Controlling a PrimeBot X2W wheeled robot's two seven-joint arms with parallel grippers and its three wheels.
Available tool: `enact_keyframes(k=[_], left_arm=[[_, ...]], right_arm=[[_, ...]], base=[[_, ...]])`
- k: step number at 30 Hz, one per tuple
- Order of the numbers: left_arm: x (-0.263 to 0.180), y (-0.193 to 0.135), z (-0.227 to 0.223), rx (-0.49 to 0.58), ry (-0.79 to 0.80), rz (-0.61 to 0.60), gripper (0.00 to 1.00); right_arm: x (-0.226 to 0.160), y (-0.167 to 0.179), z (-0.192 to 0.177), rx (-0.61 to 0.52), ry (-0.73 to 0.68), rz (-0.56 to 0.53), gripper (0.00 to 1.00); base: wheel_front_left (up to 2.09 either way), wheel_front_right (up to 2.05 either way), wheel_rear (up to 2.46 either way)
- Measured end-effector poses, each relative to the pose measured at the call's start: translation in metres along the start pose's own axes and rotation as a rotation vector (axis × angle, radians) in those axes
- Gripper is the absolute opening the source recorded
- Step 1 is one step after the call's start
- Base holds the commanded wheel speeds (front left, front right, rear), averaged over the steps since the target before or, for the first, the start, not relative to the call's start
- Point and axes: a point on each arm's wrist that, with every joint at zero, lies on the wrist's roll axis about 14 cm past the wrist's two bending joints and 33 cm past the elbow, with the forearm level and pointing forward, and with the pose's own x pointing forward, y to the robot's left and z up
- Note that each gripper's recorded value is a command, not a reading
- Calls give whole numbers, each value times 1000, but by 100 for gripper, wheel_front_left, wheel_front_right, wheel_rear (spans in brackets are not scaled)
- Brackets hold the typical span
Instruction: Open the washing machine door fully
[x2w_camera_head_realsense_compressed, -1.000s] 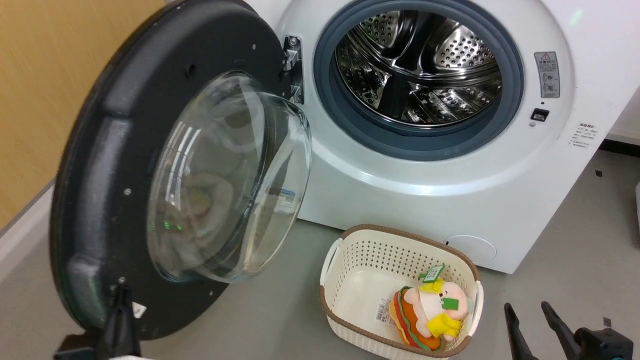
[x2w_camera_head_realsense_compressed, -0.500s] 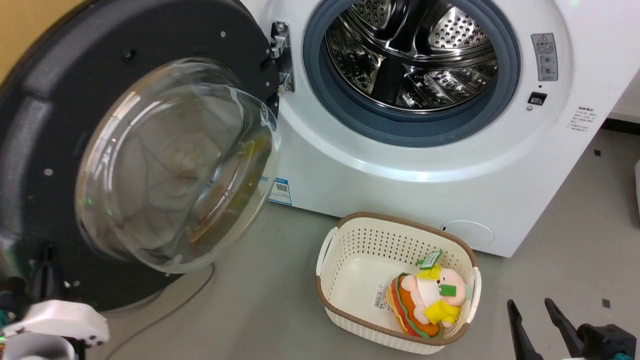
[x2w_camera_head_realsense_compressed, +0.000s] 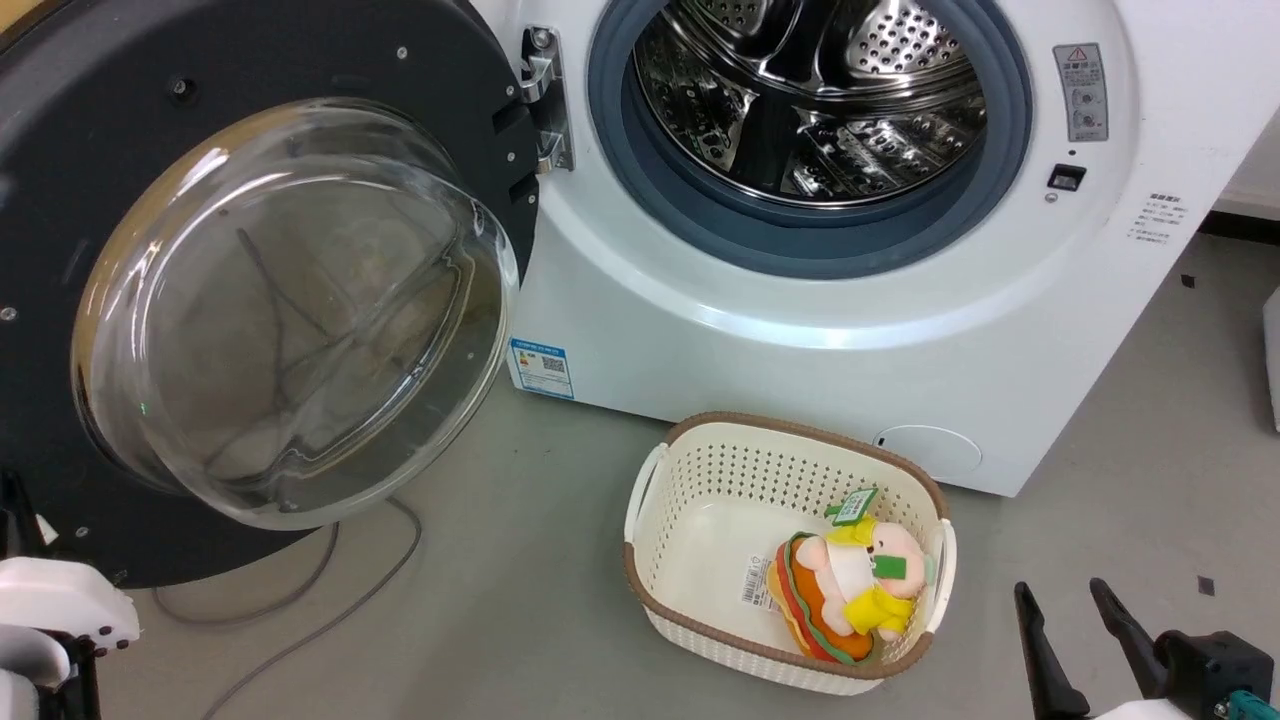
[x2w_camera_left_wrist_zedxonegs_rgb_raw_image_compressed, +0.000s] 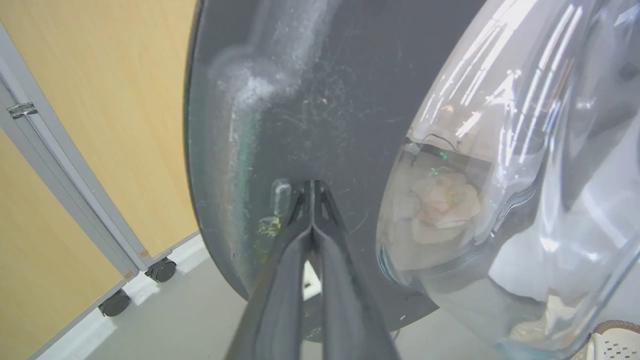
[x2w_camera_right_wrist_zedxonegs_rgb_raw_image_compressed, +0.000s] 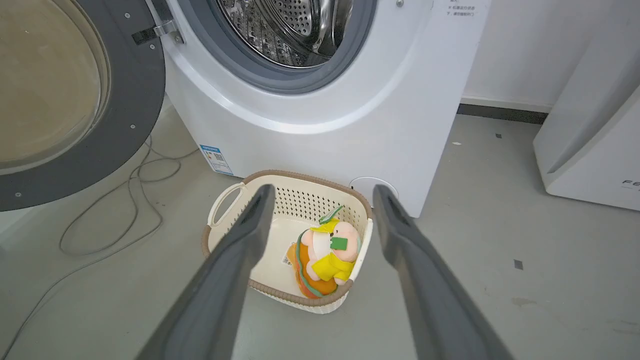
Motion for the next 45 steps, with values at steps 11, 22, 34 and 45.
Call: enact_keyframes(k=[11, 22, 34, 45], left_arm=[[-42, -3, -11, -36, -26, -2, 0], [-101, -60, -20, -36, -39, -165, 100], [-119, -155, -2, -70, -78, -455, 100], [-126, -234, 8, -63, -84, -691, 100]], right_arm=[[-9, 3, 15, 0, -57, 2, 100], [-14, 5, 28, -26, -102, 5, 100], [-30, -7, 39, -60, -145, -44, 100], [-59, -36, 41, -64, -159, -156, 100]], base=[[0, 0, 0], [0, 0, 0], [0, 0, 0], [0, 0, 0]])
